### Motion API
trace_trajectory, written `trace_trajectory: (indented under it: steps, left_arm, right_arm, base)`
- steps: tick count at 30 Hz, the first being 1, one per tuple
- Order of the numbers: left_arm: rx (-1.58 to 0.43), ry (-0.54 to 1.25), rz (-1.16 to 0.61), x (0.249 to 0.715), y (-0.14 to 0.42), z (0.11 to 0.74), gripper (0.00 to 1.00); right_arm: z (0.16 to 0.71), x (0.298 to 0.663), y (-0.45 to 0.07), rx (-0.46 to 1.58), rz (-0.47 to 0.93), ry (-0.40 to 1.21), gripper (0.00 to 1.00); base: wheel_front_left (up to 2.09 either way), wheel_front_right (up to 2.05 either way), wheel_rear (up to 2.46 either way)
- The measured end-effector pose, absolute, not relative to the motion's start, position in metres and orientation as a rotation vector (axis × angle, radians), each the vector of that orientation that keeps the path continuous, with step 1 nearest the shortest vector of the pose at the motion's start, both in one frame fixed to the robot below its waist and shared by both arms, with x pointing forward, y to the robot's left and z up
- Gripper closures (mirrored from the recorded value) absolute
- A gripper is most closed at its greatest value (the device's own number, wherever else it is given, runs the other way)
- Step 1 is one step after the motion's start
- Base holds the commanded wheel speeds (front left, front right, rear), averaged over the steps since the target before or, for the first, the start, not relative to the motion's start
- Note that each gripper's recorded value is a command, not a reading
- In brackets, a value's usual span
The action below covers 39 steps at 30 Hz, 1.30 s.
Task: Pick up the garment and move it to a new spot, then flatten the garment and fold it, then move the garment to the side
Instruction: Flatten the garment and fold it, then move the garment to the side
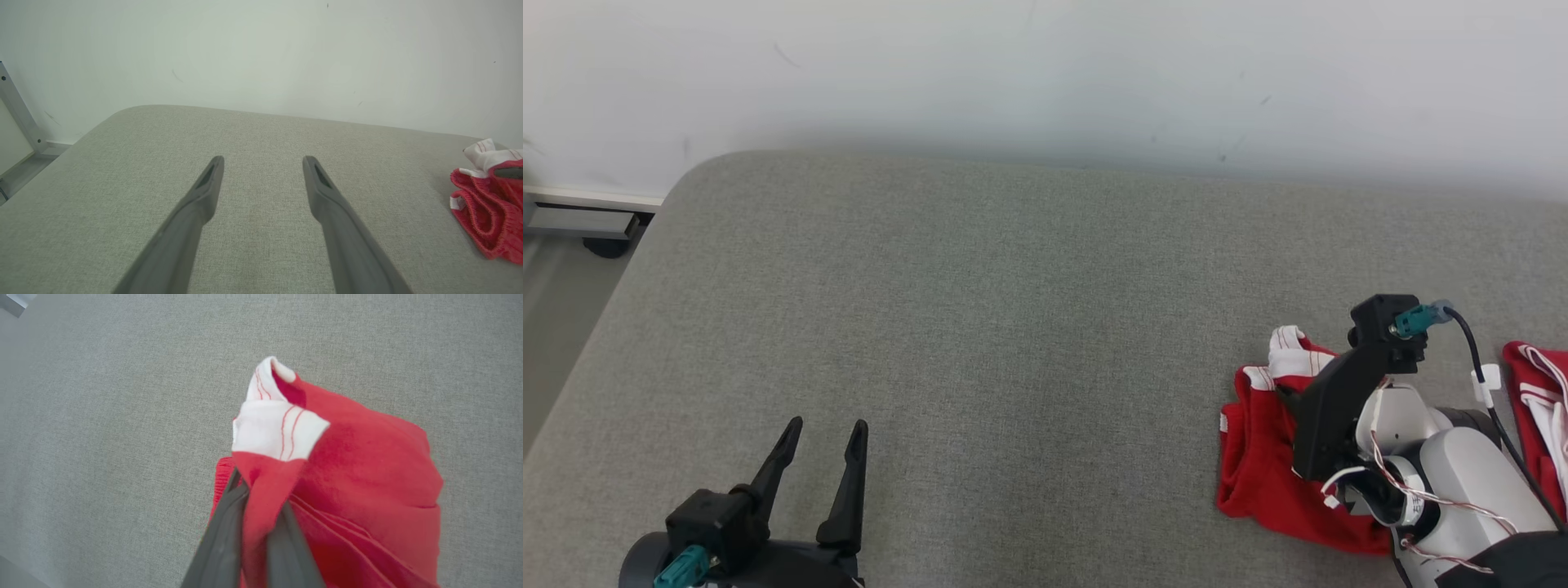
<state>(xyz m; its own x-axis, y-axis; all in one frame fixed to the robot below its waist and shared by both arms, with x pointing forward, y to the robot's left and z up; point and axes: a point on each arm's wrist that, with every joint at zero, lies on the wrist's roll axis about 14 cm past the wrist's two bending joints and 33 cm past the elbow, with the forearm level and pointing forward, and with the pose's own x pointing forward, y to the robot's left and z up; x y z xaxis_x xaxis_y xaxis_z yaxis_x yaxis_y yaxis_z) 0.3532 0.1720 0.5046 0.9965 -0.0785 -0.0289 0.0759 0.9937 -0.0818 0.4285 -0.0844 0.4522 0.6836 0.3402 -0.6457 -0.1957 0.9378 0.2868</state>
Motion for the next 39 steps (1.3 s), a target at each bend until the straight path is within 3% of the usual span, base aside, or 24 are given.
trace_trajectory:
  steps: [4, 5, 6, 7, 11, 16, 21, 29, 39]
  left_arm:
    - [-0.081, 0.034, -0.078, 0.353, 0.172, 0.504, 0.0]
    - [-0.081, 0.035, -0.078, 0.353, 0.172, 0.504, 0.0]
    - [-0.081, 0.035, -0.078, 0.354, 0.172, 0.504, 0.0]
    - [-0.081, 0.036, -0.078, 0.354, 0.172, 0.504, 0.0]
    - [-0.081, 0.036, -0.08, 0.354, 0.171, 0.503, 0.0]
    - [-0.078, 0.033, -0.075, 0.355, 0.172, 0.504, 0.0]
    - [-0.081, 0.03, -0.093, 0.358, 0.166, 0.505, 0.0]
    - [-0.084, 0.036, -0.113, 0.36, 0.16, 0.503, 0.0]
    - [-0.084, 0.056, -0.126, 0.364, 0.155, 0.497, 0.0]
  right_arm:
    - [0.453, 0.431, -0.077, 0.21, 0.313, 0.764, 1.0]
    - [0.453, 0.431, -0.076, 0.212, 0.314, 0.767, 0.91]
    - [0.452, 0.43, -0.076, 0.214, 0.313, 0.768, 0.28]
    - [0.452, 0.43, -0.076, 0.215, 0.313, 0.769, 0.0]
    - [0.462, 0.437, -0.079, 0.239, 0.301, 0.718, 0.0]
    - [0.516, 0.461, -0.083, 0.34, 0.291, 0.513, 0.0]
    - [0.524, 0.465, -0.134, 0.269, 0.185, 0.442, 0.0]
    - [0.471, 0.436, -0.206, 0.151, 0.011, 0.563, 0.0]
    - [0.424, 0.416, -0.205, 0.22, -0.024, 0.675, 0.0]
  base:
    - [0.0, 0.0, 0.0]
    - [0.0, 0.0, 0.0]
    - [0.0, 0.0, 0.0]
    - [0.0, 0.0, 0.0]
    - [0.0, 0.0, 0.0]
    - [0.0, 0.0, 0.0]
    - [0.0, 0.0, 0.0]
    - [0.0, 0.0, 0.0]
    - [0.0, 0.0, 0.0]
